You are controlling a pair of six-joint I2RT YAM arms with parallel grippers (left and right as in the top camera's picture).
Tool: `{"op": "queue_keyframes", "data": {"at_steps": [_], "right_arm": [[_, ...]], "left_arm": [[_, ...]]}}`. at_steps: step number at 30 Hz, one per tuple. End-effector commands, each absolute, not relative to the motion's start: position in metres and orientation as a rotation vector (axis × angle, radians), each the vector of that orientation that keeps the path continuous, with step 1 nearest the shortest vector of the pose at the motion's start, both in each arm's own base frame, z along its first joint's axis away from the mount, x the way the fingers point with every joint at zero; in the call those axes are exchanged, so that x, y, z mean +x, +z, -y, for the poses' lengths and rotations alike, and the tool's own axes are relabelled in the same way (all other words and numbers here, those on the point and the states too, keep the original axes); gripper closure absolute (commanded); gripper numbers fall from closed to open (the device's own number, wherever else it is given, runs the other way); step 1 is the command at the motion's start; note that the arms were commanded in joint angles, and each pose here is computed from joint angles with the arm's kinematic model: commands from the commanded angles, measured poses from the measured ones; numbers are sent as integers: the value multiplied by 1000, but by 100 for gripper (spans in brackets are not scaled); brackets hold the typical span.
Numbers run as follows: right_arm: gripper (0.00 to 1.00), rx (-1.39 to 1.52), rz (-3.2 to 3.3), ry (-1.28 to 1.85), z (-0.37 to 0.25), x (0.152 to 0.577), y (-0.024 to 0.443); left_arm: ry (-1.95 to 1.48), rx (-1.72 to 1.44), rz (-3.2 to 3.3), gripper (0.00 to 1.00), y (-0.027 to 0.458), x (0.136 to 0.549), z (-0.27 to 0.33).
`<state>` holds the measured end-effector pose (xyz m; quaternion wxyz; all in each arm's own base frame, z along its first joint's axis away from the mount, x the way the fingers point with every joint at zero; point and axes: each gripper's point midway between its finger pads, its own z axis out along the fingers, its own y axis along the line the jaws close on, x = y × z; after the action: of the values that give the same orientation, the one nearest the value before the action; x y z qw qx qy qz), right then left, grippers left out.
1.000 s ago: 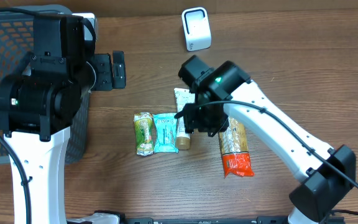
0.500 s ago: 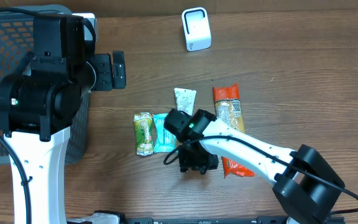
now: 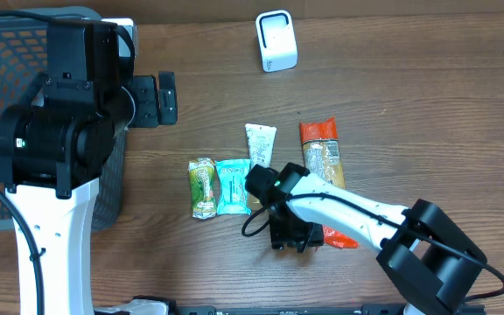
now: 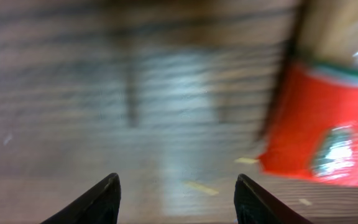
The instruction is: Scan the item barcode
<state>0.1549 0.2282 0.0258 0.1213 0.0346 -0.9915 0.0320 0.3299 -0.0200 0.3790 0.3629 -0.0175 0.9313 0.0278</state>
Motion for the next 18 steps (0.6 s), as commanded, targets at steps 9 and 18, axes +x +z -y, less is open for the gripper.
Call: {"op": "queue_keyframes", "data": {"at_steps": [9,18], "right_arm": [[41,-580,2916,231,-96,237,-3],[42,-858,2960,-135,-42,324,40]], "left_arm": [[75,-28,-2398,0,379,331,22],[75,-28,-2399,0,378,331,22]]}}
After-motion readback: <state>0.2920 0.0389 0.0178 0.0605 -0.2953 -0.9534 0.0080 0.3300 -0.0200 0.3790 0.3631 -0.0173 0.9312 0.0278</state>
